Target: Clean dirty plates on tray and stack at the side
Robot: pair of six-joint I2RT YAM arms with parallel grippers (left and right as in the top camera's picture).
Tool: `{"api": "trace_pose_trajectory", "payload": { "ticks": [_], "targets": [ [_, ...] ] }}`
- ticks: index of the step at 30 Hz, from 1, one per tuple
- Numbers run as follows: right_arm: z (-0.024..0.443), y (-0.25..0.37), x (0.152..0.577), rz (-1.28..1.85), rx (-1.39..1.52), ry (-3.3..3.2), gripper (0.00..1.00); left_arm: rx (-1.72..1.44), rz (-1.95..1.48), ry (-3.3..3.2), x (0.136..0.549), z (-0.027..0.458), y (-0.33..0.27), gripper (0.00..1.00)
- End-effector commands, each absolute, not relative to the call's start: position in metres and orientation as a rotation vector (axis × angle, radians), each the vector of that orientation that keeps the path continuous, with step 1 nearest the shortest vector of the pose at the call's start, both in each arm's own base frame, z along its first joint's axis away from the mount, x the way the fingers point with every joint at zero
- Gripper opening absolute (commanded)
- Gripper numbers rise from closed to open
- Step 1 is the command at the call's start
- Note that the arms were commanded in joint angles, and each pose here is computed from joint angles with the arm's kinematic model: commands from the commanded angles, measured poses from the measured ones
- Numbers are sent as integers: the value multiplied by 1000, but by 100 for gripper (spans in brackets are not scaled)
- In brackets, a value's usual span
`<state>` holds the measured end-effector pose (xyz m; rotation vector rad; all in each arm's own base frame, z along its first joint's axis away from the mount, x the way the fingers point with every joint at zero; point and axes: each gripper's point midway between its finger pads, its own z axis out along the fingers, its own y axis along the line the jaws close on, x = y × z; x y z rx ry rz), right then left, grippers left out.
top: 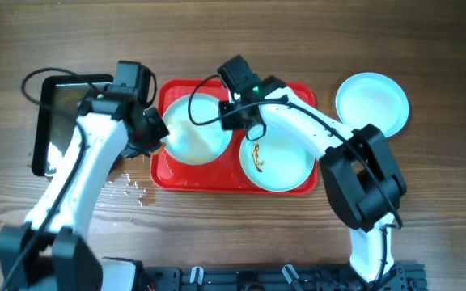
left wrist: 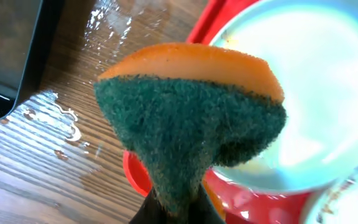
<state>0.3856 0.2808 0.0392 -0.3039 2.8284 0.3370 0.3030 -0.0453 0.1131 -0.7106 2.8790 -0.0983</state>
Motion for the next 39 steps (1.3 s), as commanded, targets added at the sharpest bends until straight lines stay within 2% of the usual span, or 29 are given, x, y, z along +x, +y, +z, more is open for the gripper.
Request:
{"api": "trace_pose_trajectory", "payload": {
  "ticks": [1,4,8,12,15,20,25,28,36,39],
  "targets": [
    [112,257,424,132,-295,2600,4,-709,-253,2886,297,123,-63,4],
    [164,225,437,-104,-329,2442,4,-696,-252,2902,296,119,-67,4],
    [216,196,432,-422,-372,2275,4,-645,-264,2902,298,115,-78,4],
    [236,205,410,-716,-555,2139,4,-631,-271,2898,299,115,-81,4],
    [235,223,395,-768,-673,2102,4,-631,-270,2898,299,115,-81,4],
    [224,234,386,-770,-752,2114,4,-631,-270,2898,299,115,-81,4],
    [170,280,354,-230,-877,2390,4,-630,-270,2899,299,115,-81,4],
    [149,270,359,-146,-665,2527,4,-630,-270,2899,299,115,-81,4],
    [59,274,361,315,-555,2886,4,-625,-276,2891,301,115,-83,4],
    [35,274,359,346,-550,2943,4,-587,-287,2886,305,113,-91,4]
  ]
}}
